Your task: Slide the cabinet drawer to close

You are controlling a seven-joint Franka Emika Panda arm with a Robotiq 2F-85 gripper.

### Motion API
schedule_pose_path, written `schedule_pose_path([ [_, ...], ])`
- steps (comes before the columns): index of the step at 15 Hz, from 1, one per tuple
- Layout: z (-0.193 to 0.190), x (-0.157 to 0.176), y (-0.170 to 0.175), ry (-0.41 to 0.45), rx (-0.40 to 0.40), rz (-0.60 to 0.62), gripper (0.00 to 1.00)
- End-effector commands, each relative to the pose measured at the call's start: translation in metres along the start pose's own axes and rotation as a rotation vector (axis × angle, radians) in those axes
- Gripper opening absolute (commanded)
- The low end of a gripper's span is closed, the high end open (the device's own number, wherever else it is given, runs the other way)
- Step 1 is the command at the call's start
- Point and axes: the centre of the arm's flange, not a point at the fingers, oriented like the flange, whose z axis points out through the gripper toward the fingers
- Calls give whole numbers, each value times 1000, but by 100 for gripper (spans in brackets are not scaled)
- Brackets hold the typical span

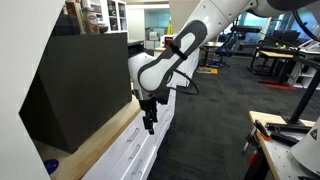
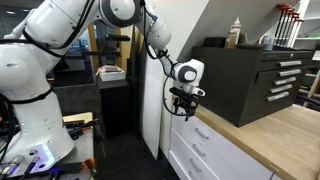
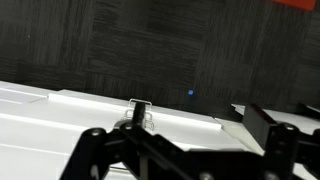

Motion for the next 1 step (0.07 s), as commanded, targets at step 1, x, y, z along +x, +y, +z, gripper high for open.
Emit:
schedule_pose_path([
  [1, -1, -8, -2, -9, 0, 1, 100],
])
